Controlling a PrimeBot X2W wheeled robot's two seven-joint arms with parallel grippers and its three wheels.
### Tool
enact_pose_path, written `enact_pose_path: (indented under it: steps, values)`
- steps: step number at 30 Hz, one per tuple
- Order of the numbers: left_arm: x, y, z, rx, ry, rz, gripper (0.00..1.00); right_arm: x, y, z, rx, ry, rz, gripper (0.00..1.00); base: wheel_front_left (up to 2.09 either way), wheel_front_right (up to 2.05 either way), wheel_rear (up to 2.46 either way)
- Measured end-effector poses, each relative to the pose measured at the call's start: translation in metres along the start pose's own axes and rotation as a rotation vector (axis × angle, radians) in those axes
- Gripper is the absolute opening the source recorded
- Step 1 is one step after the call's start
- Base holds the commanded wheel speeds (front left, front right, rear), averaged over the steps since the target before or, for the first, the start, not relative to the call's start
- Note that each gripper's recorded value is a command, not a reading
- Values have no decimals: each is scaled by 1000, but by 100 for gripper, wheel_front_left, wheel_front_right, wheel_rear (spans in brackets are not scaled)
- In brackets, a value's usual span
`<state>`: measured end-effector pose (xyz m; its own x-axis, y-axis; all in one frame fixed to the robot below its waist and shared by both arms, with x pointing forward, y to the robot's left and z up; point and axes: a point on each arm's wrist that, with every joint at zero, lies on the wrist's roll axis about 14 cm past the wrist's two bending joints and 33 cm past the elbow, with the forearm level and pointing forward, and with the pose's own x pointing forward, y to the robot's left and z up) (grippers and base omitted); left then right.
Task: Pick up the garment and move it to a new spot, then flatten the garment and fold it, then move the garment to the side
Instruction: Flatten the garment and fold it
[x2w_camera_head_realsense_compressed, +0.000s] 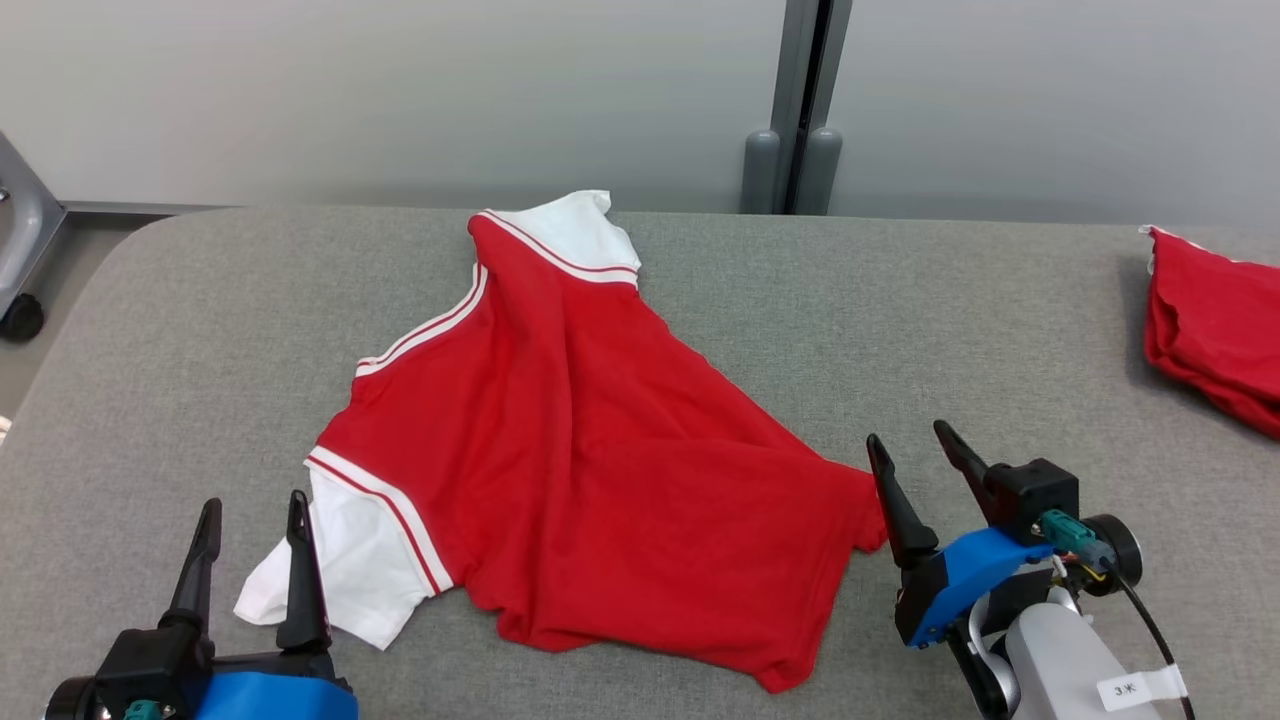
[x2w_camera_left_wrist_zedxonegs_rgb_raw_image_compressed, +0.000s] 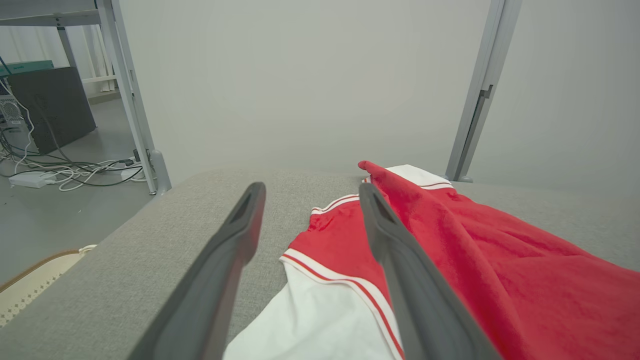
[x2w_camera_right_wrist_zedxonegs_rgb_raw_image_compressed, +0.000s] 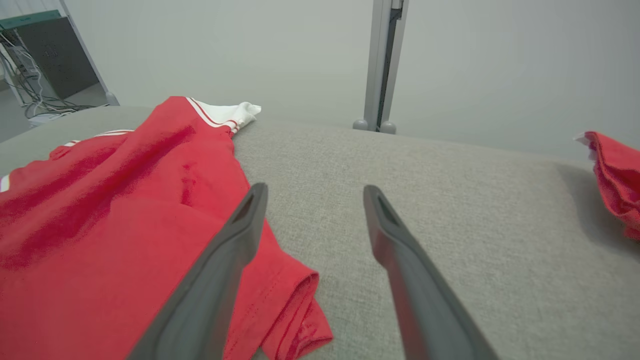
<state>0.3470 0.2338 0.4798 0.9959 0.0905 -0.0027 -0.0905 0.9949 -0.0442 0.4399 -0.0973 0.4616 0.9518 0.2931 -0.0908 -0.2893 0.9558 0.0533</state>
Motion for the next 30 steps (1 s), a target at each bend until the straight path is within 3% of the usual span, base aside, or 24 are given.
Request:
enact_pose_path:
  steps: [13,14,15,22,30]
  values:
    - [7,3,-6,-12,18,15,100,-4,13,-87,-18,300,58,100,0,0,0]
    - [7,3,-6,-13,19,14,100,-4,14,-88,-16,306,60,64,0,0,0]
    - [7,2,-7,-14,20,14,100,-4,15,-89,-12,311,62,0,0,0,0]
    - [13,-1,-8,-19,20,8,100,13,3,-67,-9,242,31,0,0,0,0]
    - [22,-1,-5,-19,9,12,100,58,-68,8,-142,64,-84,0,0,0,0]
